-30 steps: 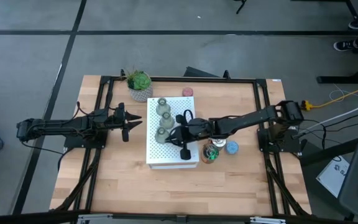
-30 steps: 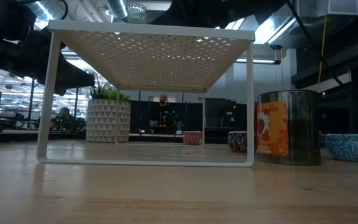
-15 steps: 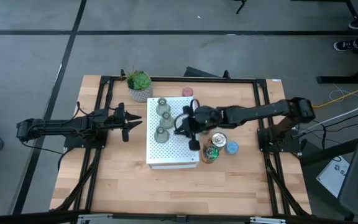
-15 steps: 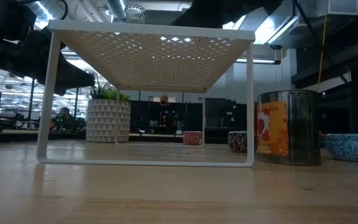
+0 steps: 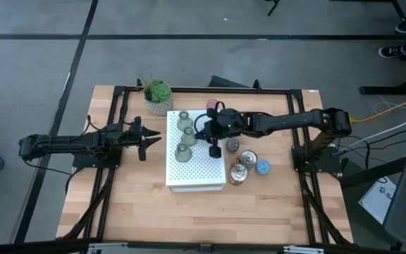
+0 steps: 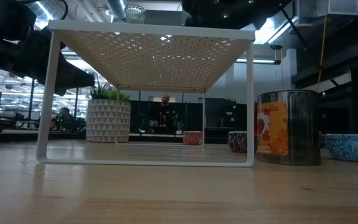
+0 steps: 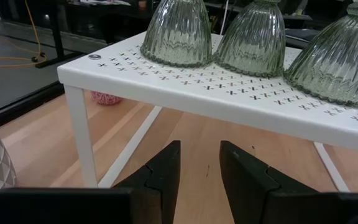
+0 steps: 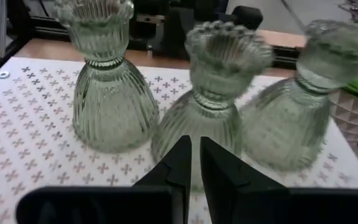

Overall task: Pick & Place candle stick holders
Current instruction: Adjust the green glass candle holder on the shelf

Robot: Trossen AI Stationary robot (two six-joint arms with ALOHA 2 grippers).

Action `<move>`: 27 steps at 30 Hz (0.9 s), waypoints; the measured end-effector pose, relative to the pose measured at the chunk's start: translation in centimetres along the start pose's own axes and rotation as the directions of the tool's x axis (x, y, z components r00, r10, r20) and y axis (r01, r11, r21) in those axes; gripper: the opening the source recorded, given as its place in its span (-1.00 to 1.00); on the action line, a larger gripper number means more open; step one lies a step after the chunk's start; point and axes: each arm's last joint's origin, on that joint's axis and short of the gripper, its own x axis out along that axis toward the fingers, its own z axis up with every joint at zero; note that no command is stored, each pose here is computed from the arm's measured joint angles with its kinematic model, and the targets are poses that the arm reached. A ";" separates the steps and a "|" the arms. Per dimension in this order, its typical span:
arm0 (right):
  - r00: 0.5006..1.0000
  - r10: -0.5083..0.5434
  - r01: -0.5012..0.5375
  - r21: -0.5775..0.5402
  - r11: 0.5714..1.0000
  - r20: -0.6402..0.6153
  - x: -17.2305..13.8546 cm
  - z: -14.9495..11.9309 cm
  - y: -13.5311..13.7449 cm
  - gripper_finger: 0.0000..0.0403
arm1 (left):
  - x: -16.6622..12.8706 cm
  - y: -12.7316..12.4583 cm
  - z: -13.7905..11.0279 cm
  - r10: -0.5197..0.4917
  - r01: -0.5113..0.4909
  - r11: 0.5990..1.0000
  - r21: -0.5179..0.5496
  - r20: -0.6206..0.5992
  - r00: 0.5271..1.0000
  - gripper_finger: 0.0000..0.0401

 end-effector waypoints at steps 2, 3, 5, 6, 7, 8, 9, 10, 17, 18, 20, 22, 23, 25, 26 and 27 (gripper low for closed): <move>1.000 -0.002 0.002 -0.010 1.000 0.018 0.5 -0.1 0.0 -0.81 | 0.0 0.0 0.0 0.000 0.000 1.000 0.000 0.000 1.000 -0.47; 1.000 -0.004 0.005 -0.014 1.000 0.031 0.8 -0.1 -0.1 -0.81 | 0.0 0.0 0.0 0.000 0.000 1.000 0.000 0.000 1.000 -0.47; 1.000 -0.003 0.004 -0.015 1.000 0.026 1.2 -0.4 -0.1 -0.81 | 0.0 0.0 0.0 0.000 0.000 1.000 0.000 0.000 1.000 -0.47; 0.999 -0.005 0.005 -0.017 1.000 0.037 1.6 -0.5 -0.1 -0.81 | 0.0 0.0 0.0 0.000 0.000 1.000 0.000 0.000 1.000 -0.47; 0.999 -0.006 0.007 -0.019 1.000 0.045 1.8 -0.5 -0.1 -0.81 | 0.0 0.0 0.0 0.000 0.000 1.000 0.000 0.000 1.000 -0.47; 0.999 -0.007 0.008 -0.020 1.000 0.052 2.0 -0.6 -0.1 -0.81 | 0.0 0.0 0.0 0.000 0.000 1.000 0.000 0.000 1.000 -0.47; 0.998 -0.003 0.005 -0.021 1.000 0.064 2.2 -0.6 -0.1 -0.81 | 0.0 0.0 0.0 0.000 0.000 1.000 0.000 -0.001 1.000 -0.47; 0.997 0.006 -0.005 -0.022 1.000 0.073 2.4 -0.7 -0.1 -0.81 | 0.0 0.0 0.0 0.000 0.000 1.000 0.000 0.000 1.000 -0.47; 0.998 0.023 -0.022 -0.013 1.000 0.056 2.6 -1.0 -0.2 -0.81 | 0.0 0.0 0.0 0.000 0.000 1.000 0.000 0.000 1.000 -0.47; 0.999 0.025 -0.025 -0.009 1.000 0.042 2.4 -1.0 -0.2 -0.81 | 0.0 0.0 0.0 0.000 0.000 1.000 0.000 0.000 1.000 -0.47; 1.000 0.026 -0.026 -0.005 1.000 0.018 1.8 -1.0 -0.6 -0.81 | 0.0 0.0 0.0 0.000 0.000 1.000 0.000 0.000 1.000 -0.47; 1.000 0.014 -0.014 -0.007 1.000 -0.007 1.0 -0.9 -1.3 -0.81 | 0.0 0.0 0.0 0.000 0.000 1.000 0.000 0.000 1.000 -0.47; 1.000 0.005 -0.005 -0.002 1.000 -0.018 0.6 -0.9 -1.7 -0.81 | 0.0 0.0 0.0 0.000 0.000 1.000 0.000 0.000 1.000 -0.47; 0.999 -0.020 0.020 0.012 1.000 -0.032 -0.1 -0.9 -2.9 -0.81 | 0.0 0.0 0.0 0.000 0.000 1.000 0.000 0.000 1.000 -0.47; 0.999 -0.033 0.033 0.018 0.999 -0.027 -0.3 -0.9 -3.4 -0.81 | 0.0 0.0 0.0 0.000 0.000 1.000 0.000 0.000 1.000 -0.47; 0.999 -0.040 0.041 0.026 0.999 -0.025 -0.4 -1.0 -4.0 -0.81 | 0.0 0.0 0.0 0.000 0.000 1.000 0.000 0.000 1.000 -0.47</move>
